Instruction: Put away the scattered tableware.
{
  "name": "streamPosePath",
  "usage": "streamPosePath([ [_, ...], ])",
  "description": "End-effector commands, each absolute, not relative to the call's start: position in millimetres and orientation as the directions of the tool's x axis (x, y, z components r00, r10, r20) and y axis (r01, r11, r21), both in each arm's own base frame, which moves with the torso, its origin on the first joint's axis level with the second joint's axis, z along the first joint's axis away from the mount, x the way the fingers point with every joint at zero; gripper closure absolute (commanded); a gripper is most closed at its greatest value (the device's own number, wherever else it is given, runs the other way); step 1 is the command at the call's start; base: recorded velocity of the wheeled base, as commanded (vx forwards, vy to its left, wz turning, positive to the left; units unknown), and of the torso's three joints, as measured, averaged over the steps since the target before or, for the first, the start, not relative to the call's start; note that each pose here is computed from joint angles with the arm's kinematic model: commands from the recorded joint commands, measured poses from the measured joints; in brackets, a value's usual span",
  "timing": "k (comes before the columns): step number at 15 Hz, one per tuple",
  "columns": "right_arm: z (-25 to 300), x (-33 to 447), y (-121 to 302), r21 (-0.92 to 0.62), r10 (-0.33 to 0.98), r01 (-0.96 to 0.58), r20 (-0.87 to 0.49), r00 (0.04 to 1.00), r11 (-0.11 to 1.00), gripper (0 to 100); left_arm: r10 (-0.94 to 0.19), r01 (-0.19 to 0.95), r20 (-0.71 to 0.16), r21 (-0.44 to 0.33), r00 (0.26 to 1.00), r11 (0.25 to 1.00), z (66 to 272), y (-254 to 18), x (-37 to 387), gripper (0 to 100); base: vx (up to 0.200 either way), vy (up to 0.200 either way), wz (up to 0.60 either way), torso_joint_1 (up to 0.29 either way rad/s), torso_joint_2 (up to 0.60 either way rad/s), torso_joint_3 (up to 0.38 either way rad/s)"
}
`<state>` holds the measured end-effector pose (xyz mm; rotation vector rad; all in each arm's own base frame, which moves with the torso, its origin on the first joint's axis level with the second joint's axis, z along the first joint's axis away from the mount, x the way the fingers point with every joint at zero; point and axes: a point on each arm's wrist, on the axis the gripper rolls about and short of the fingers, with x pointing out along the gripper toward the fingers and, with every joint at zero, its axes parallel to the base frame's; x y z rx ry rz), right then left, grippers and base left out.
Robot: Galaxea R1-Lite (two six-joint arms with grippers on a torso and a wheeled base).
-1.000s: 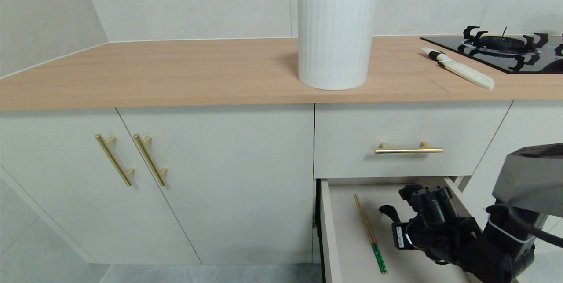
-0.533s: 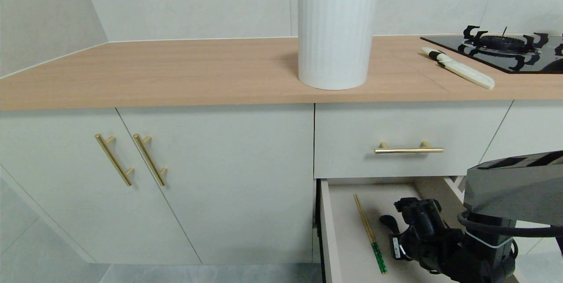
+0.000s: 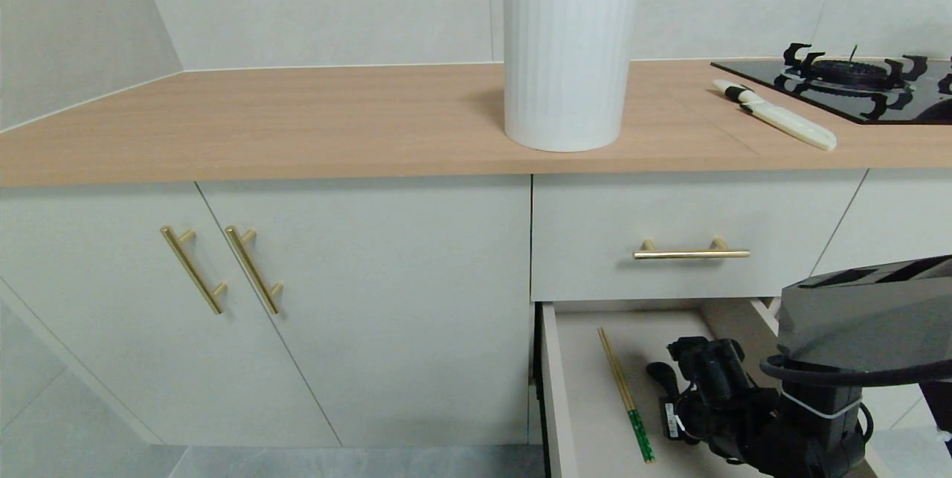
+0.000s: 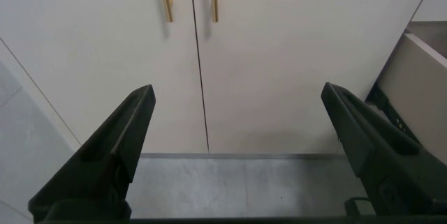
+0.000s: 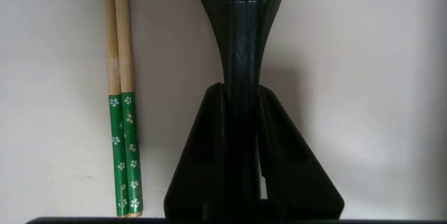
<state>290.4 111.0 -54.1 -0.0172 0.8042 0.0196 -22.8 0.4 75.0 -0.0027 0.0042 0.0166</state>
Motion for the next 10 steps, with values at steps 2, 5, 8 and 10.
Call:
streamPosePath([
  [2, -54.4, 290.4, 111.1, -0.008, 0.011, -0.024, -0.721, 0.693, 1.000, 100, 0.017, -0.017, -0.005, -0.003, 1.000, 1.000, 75.2, 0.4, -22.7, 0, 0.000, 0.000, 0.00, 0.000, 0.00, 0.000],
  [5, -54.0, 290.5, 111.2, -0.008, 0.012, -0.025, -0.720, 0.694, 1.000, 0, 0.017, -0.017, -0.003, -0.003, 1.000, 1.000, 75.2, 0.4, -22.8, 0, 0.000, 0.000, 0.00, 0.000, 0.00, 0.000],
  [8, -54.1, 290.1, 111.0, -0.010, 0.010, -0.024, -0.720, 0.694, 1.000, 0, 0.017, -0.017, -0.003, -0.003, 1.000, 1.000, 75.2, 0.4, -22.8, 0, 0.000, 0.000, 0.00, 0.000, 0.00, 0.000],
  [10, -45.8, 290.1, 110.4, -0.004, 0.012, -0.021, -0.706, 0.708, 1.000, 0, 0.017, -0.017, -0.006, -0.003, 1.000, 1.000, 75.0, 0.4, -22.7, 0, 0.000, 0.000, 0.00, 0.000, 0.00, 0.000],
])
